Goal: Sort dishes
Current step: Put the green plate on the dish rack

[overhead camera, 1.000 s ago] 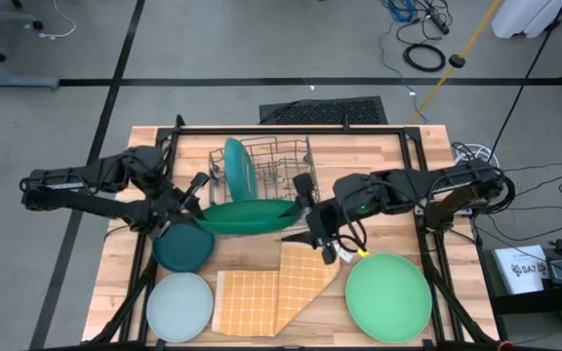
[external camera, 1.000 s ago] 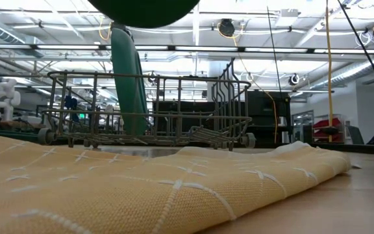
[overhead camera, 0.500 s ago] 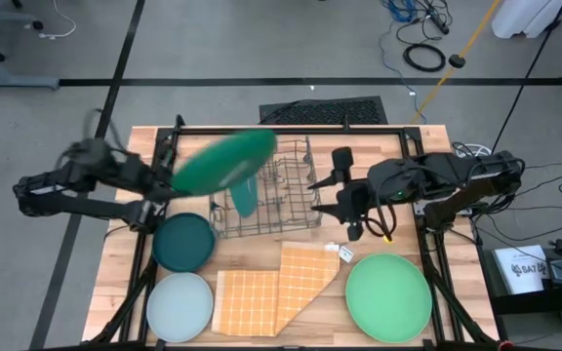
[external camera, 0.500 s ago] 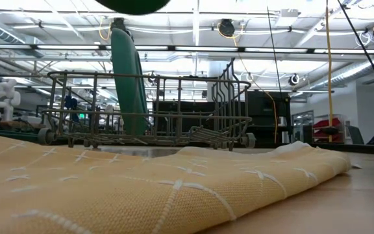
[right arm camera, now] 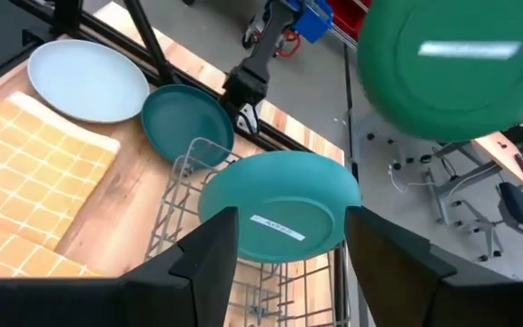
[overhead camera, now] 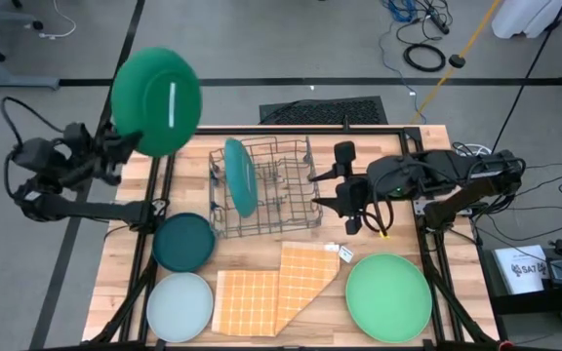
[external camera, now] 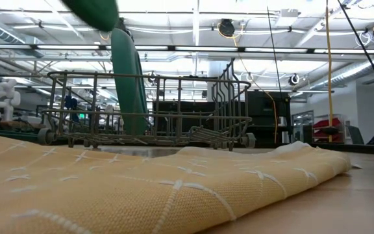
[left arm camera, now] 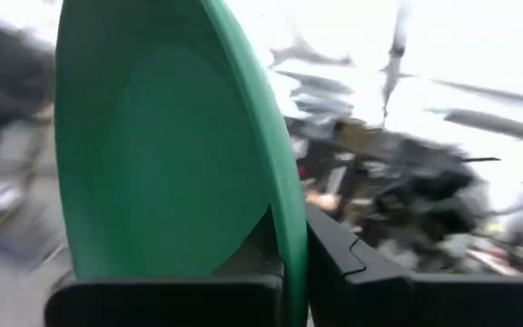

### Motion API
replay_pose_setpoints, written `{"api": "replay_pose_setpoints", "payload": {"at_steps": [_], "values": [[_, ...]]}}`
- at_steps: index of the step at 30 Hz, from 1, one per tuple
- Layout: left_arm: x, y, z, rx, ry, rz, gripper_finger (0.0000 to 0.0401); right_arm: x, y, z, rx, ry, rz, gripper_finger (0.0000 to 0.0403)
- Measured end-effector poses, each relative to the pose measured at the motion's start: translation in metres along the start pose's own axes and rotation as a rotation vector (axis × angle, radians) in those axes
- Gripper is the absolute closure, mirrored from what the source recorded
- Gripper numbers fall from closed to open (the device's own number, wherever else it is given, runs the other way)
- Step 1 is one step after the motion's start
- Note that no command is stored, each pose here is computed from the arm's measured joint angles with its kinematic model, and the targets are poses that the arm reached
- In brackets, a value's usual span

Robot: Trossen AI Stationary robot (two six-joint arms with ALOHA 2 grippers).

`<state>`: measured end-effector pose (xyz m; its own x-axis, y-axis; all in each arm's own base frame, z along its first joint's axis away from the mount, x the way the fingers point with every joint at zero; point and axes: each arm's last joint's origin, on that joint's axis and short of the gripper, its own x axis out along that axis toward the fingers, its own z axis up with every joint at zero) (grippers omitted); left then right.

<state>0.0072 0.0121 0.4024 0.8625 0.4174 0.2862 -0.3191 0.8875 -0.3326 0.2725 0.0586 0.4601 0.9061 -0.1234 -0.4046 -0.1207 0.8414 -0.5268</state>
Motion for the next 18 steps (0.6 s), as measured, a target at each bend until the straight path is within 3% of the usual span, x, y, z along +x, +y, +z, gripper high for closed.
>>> {"api": "replay_pose_setpoints", "payload": {"at_steps": [4,12,18], "values": [[-0.001,0.006,-0.016,-0.112,0.095,0.113,0.0382,0.001,-0.002,-0.001,0.004,0.003,-0.005,0.0209],[0.017,0.010,-0.065,-0.352,0.180,0.228,0.0382,0.003,-0.009,0.000,0.018,-0.023,-0.035,0.0209],[0.031,0.012,-0.103,-0.522,0.147,0.252,0.0382,0.002,-0.009,0.001,0.012,-0.035,-0.037,0.0209]]}}
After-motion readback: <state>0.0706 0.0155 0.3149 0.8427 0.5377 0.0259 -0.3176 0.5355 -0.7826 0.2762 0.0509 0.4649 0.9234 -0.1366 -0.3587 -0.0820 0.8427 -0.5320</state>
